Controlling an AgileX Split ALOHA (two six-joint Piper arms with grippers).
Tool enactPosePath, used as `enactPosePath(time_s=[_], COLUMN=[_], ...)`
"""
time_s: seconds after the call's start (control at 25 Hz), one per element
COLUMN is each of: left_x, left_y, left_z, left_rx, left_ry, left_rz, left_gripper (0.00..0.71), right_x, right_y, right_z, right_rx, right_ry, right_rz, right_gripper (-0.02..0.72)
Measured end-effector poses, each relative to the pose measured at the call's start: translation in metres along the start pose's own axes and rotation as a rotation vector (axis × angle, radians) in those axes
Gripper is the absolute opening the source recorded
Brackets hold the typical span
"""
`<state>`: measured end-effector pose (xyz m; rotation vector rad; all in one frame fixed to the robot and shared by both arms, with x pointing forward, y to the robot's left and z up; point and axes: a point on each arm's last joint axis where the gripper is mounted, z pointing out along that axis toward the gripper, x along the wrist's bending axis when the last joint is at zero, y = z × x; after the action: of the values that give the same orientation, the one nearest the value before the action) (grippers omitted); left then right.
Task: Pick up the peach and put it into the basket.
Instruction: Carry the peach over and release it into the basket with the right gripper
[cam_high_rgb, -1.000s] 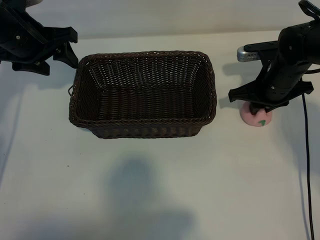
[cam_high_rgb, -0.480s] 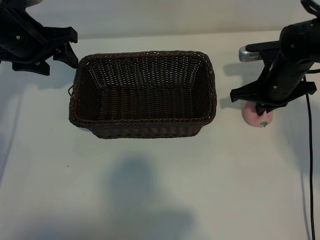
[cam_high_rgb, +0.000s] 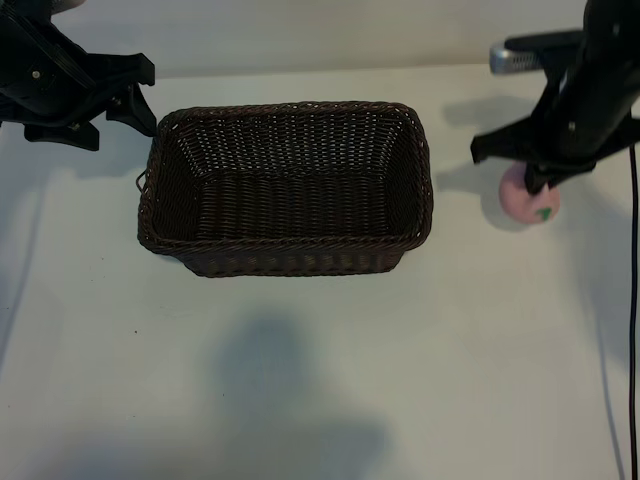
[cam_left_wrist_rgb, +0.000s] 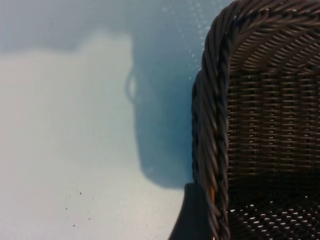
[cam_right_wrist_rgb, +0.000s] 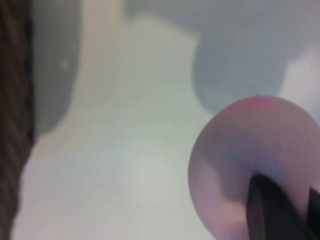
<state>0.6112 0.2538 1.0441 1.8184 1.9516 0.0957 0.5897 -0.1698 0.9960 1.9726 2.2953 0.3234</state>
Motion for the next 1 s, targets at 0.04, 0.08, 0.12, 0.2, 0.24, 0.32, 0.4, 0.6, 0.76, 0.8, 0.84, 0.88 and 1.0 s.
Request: enactPosePath(time_s=[0.04, 0.08, 0.12, 0.2, 0.24, 0.32, 0.4, 0.6, 0.76, 0.8, 0.84, 0.88, 1.0], left_x=[0.000, 0.000, 0.000, 0.000, 0.000, 0.000, 0.000, 0.000, 0.000, 0.000, 0.000, 0.000, 0.000], left_y=[0.000, 0.000, 0.000, 0.000, 0.000, 0.000, 0.000, 0.000, 0.000, 0.000, 0.000, 0.000, 0.000], left_z=[0.000, 0.000, 0.000, 0.000, 0.000, 0.000, 0.000, 0.000, 0.000, 0.000, 0.000, 0.000, 0.000], left_rx=[0.000, 0.000, 0.000, 0.000, 0.000, 0.000, 0.000, 0.000, 0.000, 0.000, 0.000, 0.000, 0.000], left_ry=[0.000, 0.000, 0.000, 0.000, 0.000, 0.000, 0.000, 0.000, 0.000, 0.000, 0.000, 0.000, 0.000], left_rz=[-0.001, -0.001, -0.001, -0.001, -0.001, -0.002, -0.002, -0.002, -0.002, -0.002, -0.002, -0.002, -0.002], left_gripper=[0.588, 0.588, 0.588, 0.588, 0.588, 0.588, 0.588, 0.588, 0.588, 0.588, 0.588, 0.588, 0.588], right_x=[0.001, 0.001, 0.002, 0.002, 0.003, 0.004, 0.005, 0.015, 0.031, 0.036, 0.041, 0.046, 0.059], right_y=[0.003, 0.005, 0.006, 0.009, 0.011, 0.014, 0.017, 0.021, 0.021, 0.021, 0.021, 0.021, 0.018], right_z=[-0.005, -0.009, -0.012, -0.019, -0.022, -0.028, -0.035, -0.047, -0.055, -0.057, -0.059, -0.061, -0.063], right_rx=[-0.001, -0.003, 0.003, 0.007, 0.005, 0.006, 0.002, -0.005, -0.020, -0.028, -0.033, -0.036, -0.042], right_ry=[0.000, 0.001, 0.000, 0.000, 0.000, 0.004, 0.015, 0.077, 0.095, 0.102, 0.109, 0.119, 0.143], right_rz=[-0.003, -0.003, -0.006, -0.011, -0.013, -0.014, -0.013, -0.019, -0.055, -0.067, -0.075, -0.085, -0.106], right_gripper=[0.041, 0.041, 0.041, 0.041, 0.041, 0.041, 0.041, 0.041, 0.041, 0.041, 0.041, 0.041, 0.041])
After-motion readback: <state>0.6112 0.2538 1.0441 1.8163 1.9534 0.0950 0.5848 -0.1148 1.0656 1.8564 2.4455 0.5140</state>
